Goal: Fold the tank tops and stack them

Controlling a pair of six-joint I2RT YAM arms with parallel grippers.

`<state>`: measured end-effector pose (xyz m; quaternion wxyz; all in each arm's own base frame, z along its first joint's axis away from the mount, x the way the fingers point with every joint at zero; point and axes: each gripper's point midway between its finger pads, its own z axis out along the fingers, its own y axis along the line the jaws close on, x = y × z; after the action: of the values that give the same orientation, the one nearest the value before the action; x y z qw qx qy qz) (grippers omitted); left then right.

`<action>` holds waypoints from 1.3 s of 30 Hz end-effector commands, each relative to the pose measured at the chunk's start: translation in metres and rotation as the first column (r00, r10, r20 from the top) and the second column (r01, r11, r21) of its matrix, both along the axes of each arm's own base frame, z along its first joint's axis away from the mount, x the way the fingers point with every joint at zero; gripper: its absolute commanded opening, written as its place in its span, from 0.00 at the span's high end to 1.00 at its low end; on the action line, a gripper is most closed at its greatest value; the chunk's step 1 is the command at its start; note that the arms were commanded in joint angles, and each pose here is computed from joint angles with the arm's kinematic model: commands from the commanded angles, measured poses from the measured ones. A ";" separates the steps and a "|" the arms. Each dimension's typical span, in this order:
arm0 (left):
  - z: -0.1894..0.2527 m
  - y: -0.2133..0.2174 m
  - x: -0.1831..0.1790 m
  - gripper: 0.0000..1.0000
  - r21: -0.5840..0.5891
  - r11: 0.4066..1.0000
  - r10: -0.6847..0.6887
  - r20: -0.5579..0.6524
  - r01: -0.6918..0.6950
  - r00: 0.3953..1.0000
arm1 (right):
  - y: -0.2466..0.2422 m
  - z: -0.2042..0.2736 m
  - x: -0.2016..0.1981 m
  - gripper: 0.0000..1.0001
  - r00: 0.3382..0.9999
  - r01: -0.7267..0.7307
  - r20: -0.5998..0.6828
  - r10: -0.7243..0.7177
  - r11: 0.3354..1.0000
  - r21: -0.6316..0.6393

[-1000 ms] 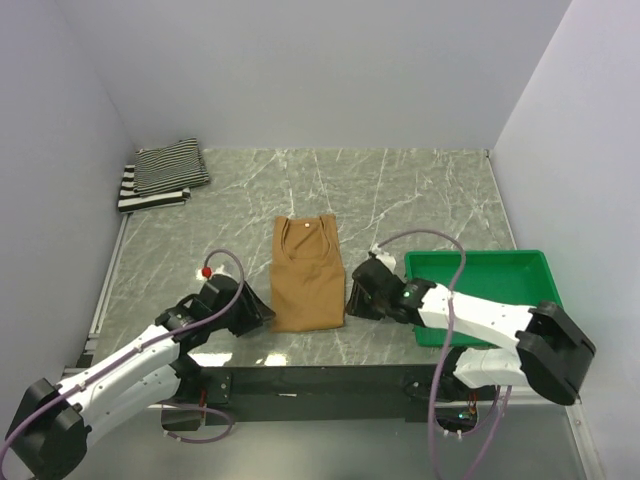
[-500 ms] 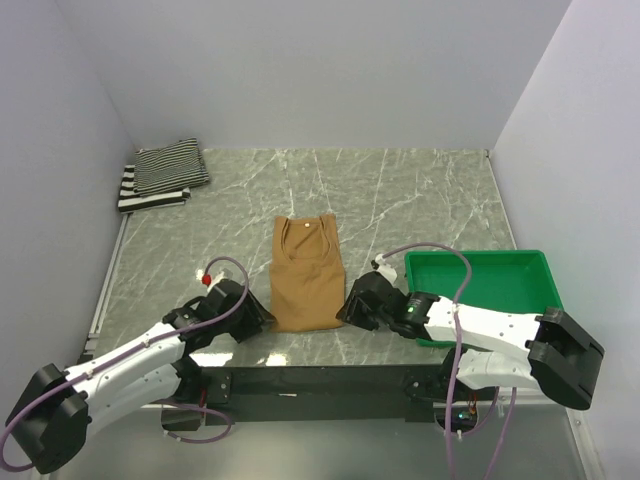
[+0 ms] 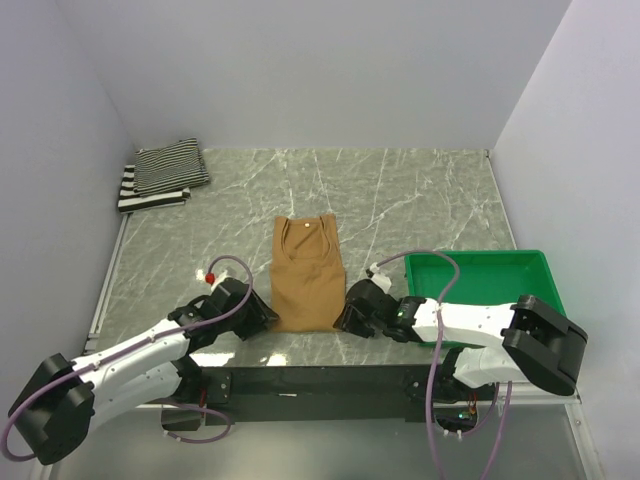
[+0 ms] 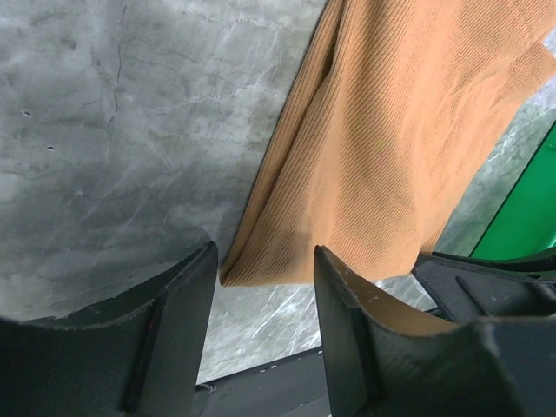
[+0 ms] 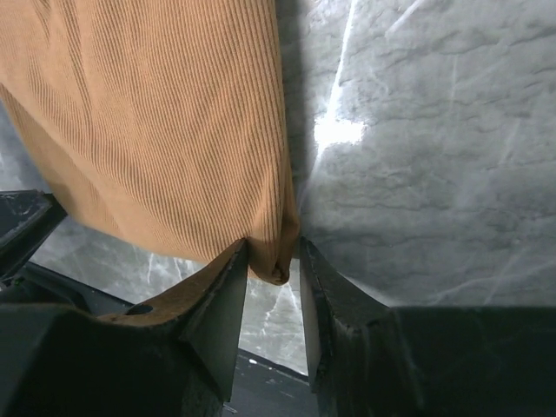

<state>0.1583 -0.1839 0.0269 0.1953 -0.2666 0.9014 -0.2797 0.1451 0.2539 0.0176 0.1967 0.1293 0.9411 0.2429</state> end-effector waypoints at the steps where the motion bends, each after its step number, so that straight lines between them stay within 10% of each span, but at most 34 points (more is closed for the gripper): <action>1: -0.017 0.014 -0.010 0.46 0.089 0.996 0.004 -0.048 0.001 0.999 | -0.011 -0.018 -0.011 0.62 0.999 0.005 -0.035 -0.007 0.999 -0.046; 13: -0.037 0.015 -0.024 0.63 0.148 0.988 -0.028 -0.113 0.045 0.993 | -0.013 -0.021 -0.010 0.74 0.999 0.002 -0.033 -0.004 0.997 -0.073; 22: -0.012 -0.004 -0.013 0.99 0.117 0.982 -0.147 -0.037 0.150 0.988 | -0.007 -0.014 -0.006 1.00 0.999 -0.032 -0.009 0.031 0.996 -0.087; 39: 0.045 -0.022 -0.072 0.99 -0.036 0.960 -0.278 -0.014 0.277 0.961 | 0.014 0.057 -0.063 1.00 0.983 -0.166 0.072 0.167 0.986 -0.018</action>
<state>0.0898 -0.2033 0.0505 0.1458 -0.1332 0.9310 -0.3071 0.0787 0.2577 0.0453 0.1878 0.0289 0.9507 0.2450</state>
